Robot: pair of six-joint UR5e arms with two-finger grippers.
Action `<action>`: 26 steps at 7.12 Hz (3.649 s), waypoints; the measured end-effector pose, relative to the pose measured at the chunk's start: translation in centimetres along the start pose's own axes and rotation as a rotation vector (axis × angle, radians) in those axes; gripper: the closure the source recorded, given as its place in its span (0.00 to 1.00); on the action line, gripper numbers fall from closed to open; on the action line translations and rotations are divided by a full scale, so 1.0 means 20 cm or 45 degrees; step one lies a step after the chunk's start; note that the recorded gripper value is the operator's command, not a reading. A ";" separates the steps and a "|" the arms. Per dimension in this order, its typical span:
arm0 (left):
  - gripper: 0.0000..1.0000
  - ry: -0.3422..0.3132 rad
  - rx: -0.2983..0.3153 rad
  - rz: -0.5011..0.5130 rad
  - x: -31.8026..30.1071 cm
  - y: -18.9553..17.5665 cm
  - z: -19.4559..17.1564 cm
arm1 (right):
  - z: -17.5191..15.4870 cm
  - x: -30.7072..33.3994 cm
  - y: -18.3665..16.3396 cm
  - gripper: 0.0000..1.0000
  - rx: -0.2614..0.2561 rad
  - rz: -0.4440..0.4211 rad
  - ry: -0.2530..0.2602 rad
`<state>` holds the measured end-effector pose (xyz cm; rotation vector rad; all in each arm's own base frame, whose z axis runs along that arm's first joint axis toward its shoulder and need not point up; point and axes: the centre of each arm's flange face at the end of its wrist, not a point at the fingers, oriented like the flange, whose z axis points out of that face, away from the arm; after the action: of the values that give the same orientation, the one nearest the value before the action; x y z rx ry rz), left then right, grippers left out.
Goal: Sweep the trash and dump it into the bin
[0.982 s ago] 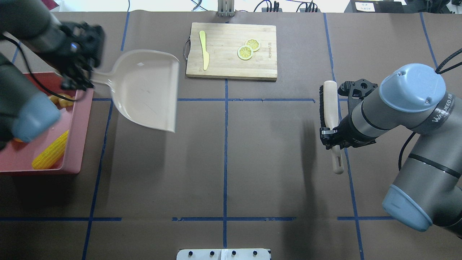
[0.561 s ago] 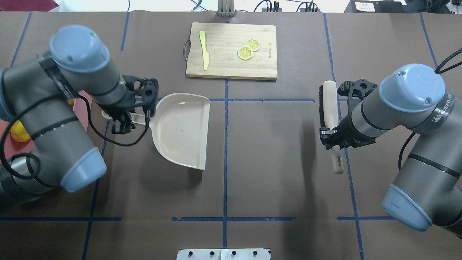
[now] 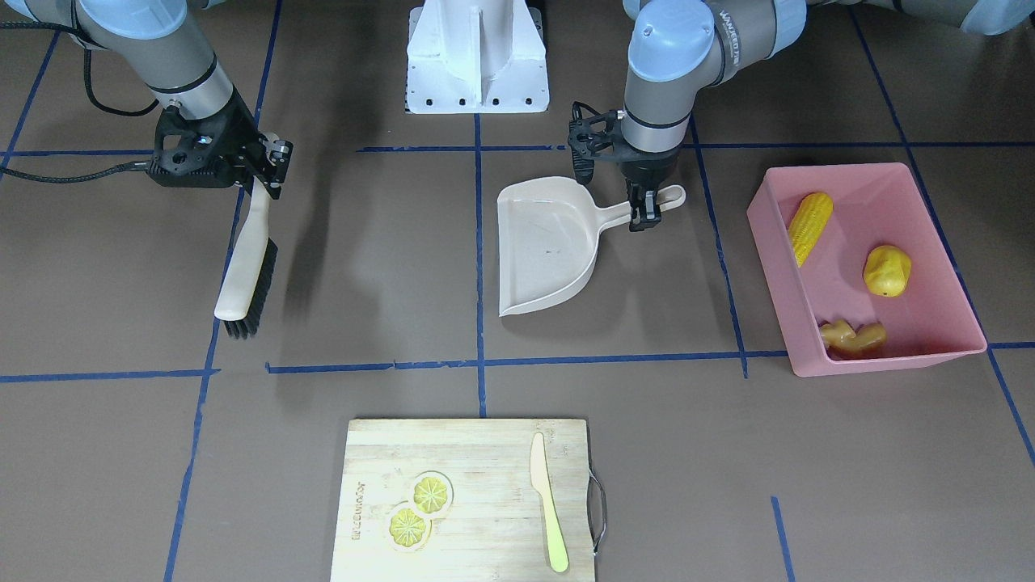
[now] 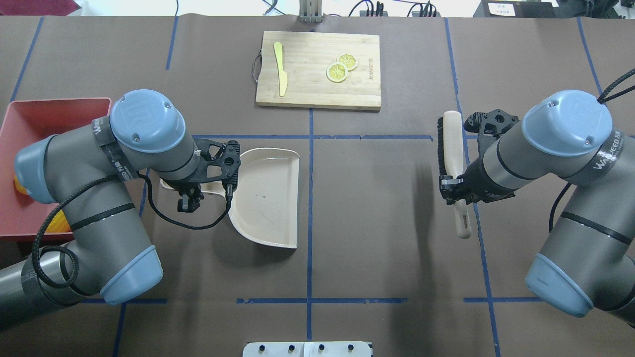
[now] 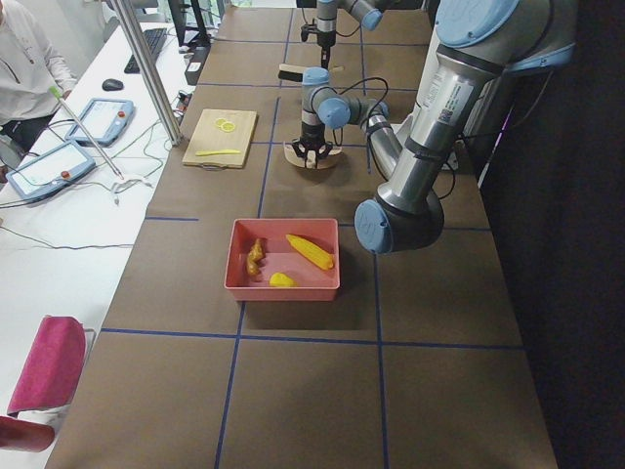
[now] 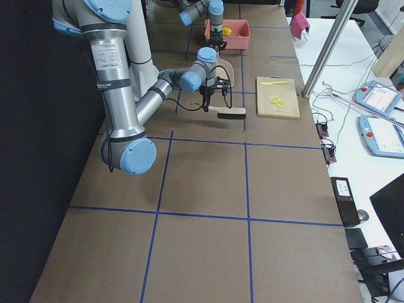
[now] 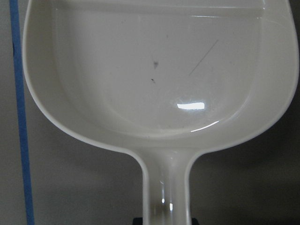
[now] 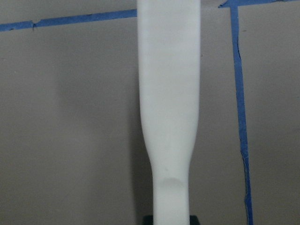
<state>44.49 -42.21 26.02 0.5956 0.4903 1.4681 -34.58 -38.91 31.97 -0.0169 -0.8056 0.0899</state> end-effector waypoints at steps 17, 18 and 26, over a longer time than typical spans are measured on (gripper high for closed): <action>0.00 0.075 -0.127 -1.068 -0.87 2.17 -0.22 | 0.31 1.52 0.19 0.91 -0.128 -0.073 -0.026; 0.00 0.125 -0.095 -1.196 -0.88 2.27 -0.20 | 0.35 1.58 0.20 0.83 -0.127 -0.077 -0.030; 0.00 0.175 -0.012 -1.713 -0.75 2.97 -0.29 | 0.03 1.94 -0.01 0.00 0.011 0.059 -0.112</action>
<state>-5.54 -56.24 58.99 0.0540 0.7706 0.2186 -8.33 -35.80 60.32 -0.0233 -0.8926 0.1386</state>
